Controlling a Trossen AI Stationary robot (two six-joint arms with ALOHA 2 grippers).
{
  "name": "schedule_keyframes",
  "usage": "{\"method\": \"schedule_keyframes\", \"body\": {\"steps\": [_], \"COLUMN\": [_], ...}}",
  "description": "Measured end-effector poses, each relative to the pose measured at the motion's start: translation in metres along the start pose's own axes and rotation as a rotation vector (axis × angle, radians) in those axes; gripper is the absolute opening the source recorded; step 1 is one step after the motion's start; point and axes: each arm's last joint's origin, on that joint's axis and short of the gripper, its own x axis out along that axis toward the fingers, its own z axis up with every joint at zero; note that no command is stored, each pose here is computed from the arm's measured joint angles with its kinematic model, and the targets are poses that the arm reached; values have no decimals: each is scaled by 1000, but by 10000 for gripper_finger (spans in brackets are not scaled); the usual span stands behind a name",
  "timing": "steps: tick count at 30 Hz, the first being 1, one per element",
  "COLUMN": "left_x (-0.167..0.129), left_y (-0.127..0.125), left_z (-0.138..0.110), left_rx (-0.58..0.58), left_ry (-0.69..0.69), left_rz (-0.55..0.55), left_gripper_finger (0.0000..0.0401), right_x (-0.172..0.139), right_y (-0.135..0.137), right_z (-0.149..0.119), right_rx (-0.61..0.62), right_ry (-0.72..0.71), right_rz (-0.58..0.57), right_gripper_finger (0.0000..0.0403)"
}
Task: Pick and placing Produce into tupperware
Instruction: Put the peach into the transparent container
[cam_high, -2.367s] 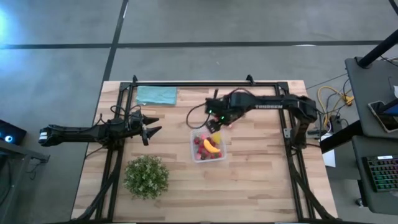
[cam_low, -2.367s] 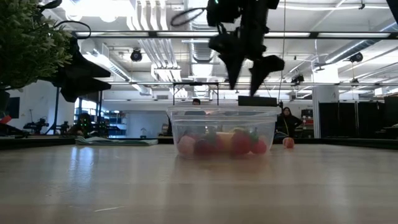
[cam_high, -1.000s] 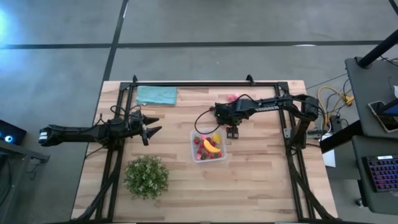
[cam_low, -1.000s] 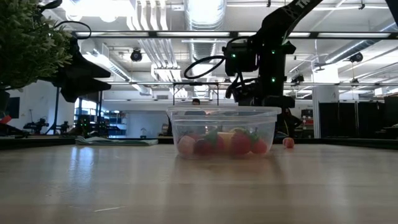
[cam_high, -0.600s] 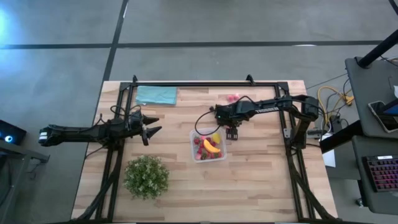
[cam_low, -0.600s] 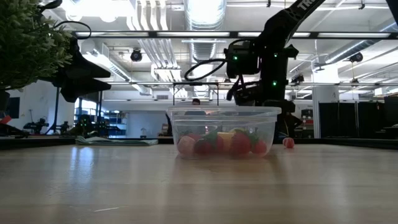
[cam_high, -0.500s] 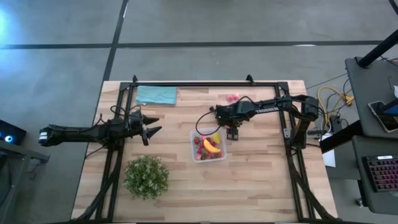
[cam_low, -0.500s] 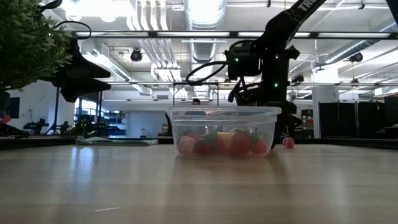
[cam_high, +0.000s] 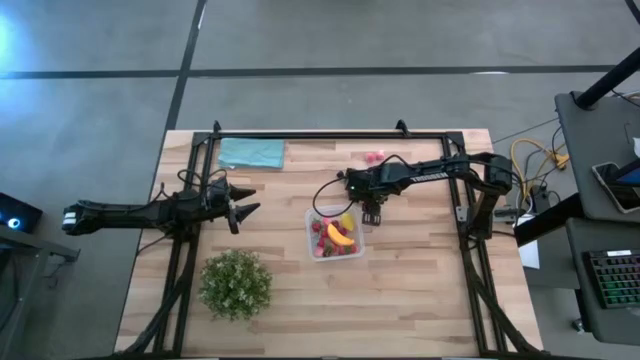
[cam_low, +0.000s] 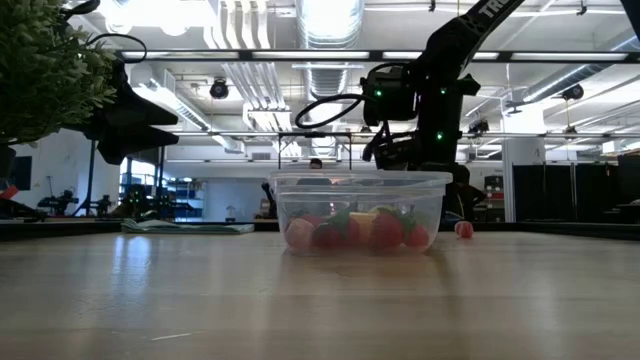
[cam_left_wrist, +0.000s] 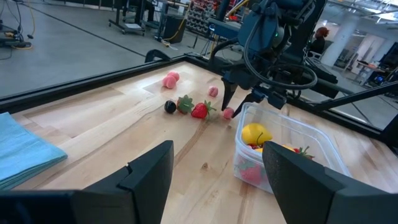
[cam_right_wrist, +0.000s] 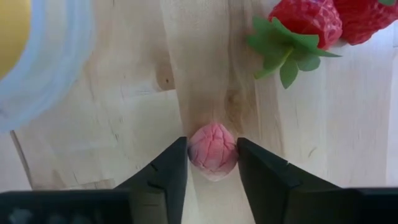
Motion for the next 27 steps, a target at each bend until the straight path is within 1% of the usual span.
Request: {"method": "schedule_keyframes", "body": {"steps": [9,12,17,19,23,25,27], "left_x": [0,0,0,0,0,0,0], "left_y": [0,0,0,0,0,0,0], "left_z": [0,0,0,0,0,0,0], "left_rx": [0,0,0,0,-1,0,0], "left_ry": [0,-1,0,0,-1,-1,0], "left_rz": [0,0,0,0,0,0,0], "left_gripper_finger": [233,233,233,233,233,233,233], "right_x": [0,0,-4,-14,-48,-68,-89], "right_y": [0,0,1,1,-1,-1,-1], "right_z": [0,0,-1,-3,-6,-8,-9], "right_rx": [41,57,100,108,143,181,231], "right_ry": [-2,-2,12,20,0,-29,-82], "right_rz": [0,1,21,24,33,75,145], "right_gripper_finger": [75,69,69,71,71,70,71]}}
